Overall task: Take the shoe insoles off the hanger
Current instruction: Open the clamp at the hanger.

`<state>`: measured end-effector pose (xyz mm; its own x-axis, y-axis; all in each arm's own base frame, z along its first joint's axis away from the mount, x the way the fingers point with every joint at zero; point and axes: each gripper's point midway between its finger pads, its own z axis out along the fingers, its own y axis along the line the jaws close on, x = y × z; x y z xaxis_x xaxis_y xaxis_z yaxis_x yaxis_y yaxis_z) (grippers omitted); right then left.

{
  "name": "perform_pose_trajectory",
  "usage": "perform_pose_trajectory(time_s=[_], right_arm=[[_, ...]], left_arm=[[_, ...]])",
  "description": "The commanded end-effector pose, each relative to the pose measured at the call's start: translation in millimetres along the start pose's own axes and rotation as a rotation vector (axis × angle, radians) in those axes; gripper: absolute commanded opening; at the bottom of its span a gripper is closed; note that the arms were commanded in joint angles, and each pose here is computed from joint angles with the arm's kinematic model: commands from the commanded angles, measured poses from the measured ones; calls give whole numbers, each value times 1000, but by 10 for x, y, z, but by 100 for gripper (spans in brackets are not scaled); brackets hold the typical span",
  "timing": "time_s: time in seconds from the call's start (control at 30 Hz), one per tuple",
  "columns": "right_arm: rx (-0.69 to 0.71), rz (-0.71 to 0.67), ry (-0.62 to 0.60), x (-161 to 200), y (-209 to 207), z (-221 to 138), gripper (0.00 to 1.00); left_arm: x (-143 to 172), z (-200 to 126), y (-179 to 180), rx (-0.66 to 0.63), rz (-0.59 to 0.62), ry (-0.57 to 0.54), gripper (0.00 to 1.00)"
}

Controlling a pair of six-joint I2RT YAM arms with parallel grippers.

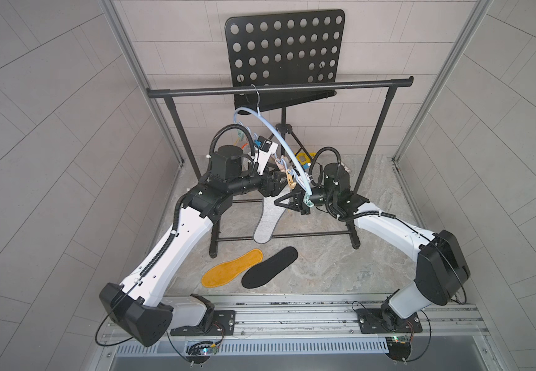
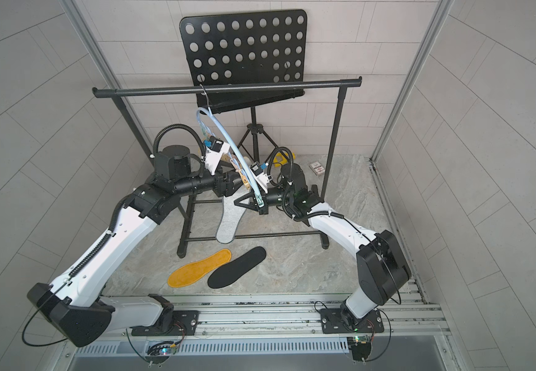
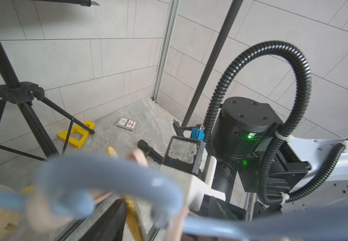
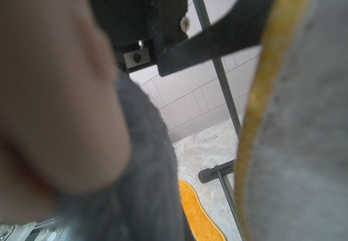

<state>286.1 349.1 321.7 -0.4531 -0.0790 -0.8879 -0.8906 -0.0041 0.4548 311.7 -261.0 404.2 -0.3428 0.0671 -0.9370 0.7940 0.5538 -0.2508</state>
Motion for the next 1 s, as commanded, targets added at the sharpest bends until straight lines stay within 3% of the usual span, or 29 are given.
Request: perform_pose_trajectory(time_s=[0.0, 0.2, 0.33, 0.47, 0.63, 0.8, 0.97], right_arm=[[-29, -38, 0, -29, 162, -22, 9], [-30, -35, 2, -23, 174, -27, 8], [-29, -35, 2, -23, 179, -28, 8], [-26, -32, 5, -20, 188, -33, 8], [-4, -20, 29, 49, 171, -55, 8], [112, 3, 121, 376, 43, -148, 8], [312, 85, 270, 930, -142, -428, 7]], left_arm=[[-210, -86, -74, 14, 31, -60, 66], [-241, -130, -129, 30, 36, -73, 61], [-238, -129, -147, 41, 29, -72, 51], [-225, -140, -112, 19, 20, -71, 33], [-224, -172, -87, -7, 21, -75, 28], [-242, -212, -47, -43, 21, -81, 26], [-225, -229, -24, -63, 23, -72, 26]])
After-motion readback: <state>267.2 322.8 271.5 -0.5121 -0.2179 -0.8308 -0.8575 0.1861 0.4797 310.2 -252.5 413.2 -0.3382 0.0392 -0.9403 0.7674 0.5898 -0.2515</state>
